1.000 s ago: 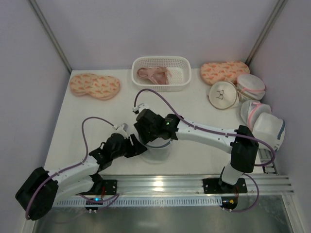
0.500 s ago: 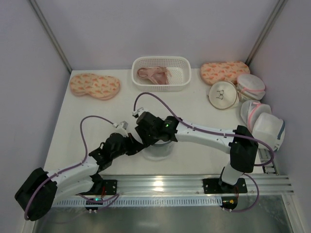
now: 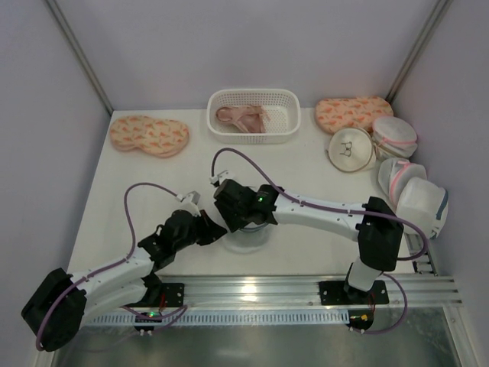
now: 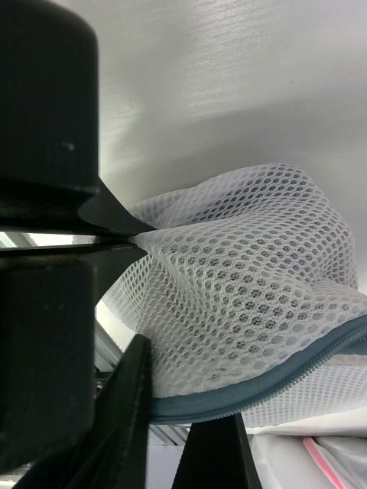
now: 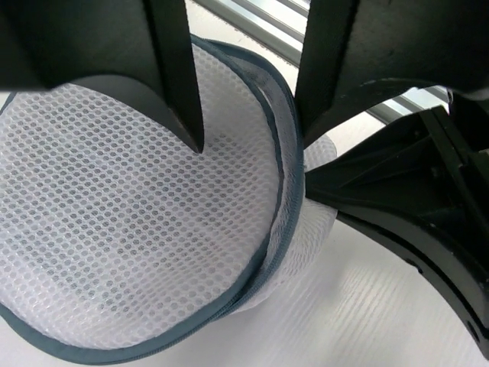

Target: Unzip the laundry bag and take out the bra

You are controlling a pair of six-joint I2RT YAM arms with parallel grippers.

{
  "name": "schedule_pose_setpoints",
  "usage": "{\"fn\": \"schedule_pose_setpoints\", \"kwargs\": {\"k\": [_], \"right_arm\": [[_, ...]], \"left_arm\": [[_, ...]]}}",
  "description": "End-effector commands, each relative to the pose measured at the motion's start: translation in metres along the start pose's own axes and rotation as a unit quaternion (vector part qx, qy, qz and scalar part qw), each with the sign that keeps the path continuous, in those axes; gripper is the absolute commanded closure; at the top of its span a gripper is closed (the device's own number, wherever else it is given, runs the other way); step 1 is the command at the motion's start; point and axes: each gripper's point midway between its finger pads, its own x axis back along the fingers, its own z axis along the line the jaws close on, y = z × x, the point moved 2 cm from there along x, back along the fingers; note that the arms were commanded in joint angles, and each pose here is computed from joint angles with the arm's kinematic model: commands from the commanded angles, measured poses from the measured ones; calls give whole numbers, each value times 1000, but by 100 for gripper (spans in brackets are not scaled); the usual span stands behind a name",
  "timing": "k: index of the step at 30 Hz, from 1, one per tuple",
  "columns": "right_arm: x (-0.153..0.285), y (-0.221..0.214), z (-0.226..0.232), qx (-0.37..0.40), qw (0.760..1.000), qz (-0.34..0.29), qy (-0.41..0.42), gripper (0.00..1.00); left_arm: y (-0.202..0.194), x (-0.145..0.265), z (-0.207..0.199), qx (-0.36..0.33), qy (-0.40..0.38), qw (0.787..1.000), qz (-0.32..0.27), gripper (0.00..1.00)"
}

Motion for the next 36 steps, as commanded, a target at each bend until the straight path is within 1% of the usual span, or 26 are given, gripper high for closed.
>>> {"fn": "schedule_pose_setpoints", "kwargs": {"k": [1,2,3,4,7,9,13,17,21,26,34,36], "right_arm": [[25,14,7,0,998,-42,36,46],[27,12,7,0,998,-43,45,43],[34,12,14,10,996,-46,71,42],[47,21,16,5,993,-73,91,41],[59,24,21,7,988,-93,121,39],[64,28,16,4,988,-103,112,39],[58,34,-6,-18,993,-107,51,38],[36,30,-15,-21,996,-83,0,38],[22,30,-13,-18,997,-78,-7,38],[12,28,-1,-12,998,-66,22,38],[5,16,27,6,995,-37,96,38],[4,15,32,14,994,-33,99,38]], "left_arm": [[2,0,4,-13,7,1000,-9,100],[1,0,5,-12,9,1000,-8,100],[0,0,6,-12,9,1000,-7,100],[-1,0,7,-12,11,1000,-5,100],[-1,0,8,-14,13,1000,-5,100],[-3,0,9,-14,14,1000,-3,100],[-2,0,8,-13,12,1000,-2,100],[-2,1,7,-12,11,1000,-3,100],[1,4,5,-10,7,1000,-8,100],[3,8,4,-11,7,1000,-15,100],[3,7,2,-8,2,1000,-15,100],[3,6,1,-7,0,1000,-14,100]]}}
